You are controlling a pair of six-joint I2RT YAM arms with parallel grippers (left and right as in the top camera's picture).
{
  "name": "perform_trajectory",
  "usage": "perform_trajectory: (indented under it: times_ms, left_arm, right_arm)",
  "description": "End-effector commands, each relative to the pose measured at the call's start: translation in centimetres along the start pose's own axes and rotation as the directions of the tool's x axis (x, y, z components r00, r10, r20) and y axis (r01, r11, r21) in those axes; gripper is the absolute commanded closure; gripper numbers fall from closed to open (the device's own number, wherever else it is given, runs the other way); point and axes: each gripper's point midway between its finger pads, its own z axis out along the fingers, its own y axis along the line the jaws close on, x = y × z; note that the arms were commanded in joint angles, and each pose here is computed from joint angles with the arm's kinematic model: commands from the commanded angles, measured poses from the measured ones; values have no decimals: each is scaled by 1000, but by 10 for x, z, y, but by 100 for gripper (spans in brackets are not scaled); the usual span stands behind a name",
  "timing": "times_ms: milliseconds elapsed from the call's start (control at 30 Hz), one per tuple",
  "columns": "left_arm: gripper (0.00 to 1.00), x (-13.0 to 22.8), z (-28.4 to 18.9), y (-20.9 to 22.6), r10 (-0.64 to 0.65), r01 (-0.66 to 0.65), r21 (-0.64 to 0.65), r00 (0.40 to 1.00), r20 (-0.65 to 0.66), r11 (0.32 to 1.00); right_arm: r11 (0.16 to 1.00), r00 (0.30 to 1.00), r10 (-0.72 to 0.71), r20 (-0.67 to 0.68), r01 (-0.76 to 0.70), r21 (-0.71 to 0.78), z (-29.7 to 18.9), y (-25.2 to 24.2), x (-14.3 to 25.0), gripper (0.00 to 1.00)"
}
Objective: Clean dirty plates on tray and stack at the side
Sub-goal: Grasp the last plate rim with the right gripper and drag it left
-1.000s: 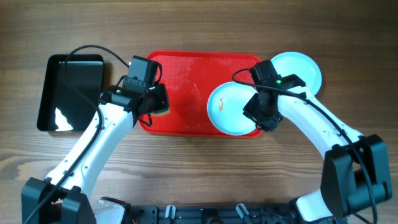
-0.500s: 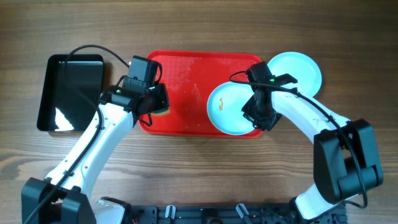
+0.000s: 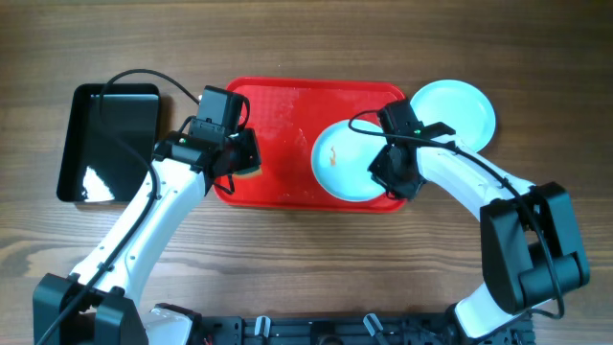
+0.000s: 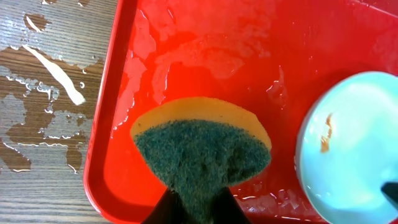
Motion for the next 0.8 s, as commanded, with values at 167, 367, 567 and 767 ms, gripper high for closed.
perform_trajectory:
  times_ms: [167, 367, 567, 767]
  left_arm:
    - [93, -2, 4, -2, -13, 13, 14, 1000, 4, 1000]
    - [93, -2, 4, -2, -13, 13, 15, 1000, 6, 1000]
    - [93, -2, 4, -2, -13, 13, 15, 1000, 6, 1000]
    - [92, -3, 4, -2, -13, 13, 15, 1000, 6, 1000]
  right_arm:
    - [977, 988, -153, 15, 154, -145, 12, 49, 14, 81]
    - [923, 958, -284, 31, 282, -261, 25, 95, 45, 78]
    - [902, 929, -369, 24, 364, -231, 19, 91, 51, 76]
    - [856, 874, -477, 93, 486, -177, -35, 94, 22, 49]
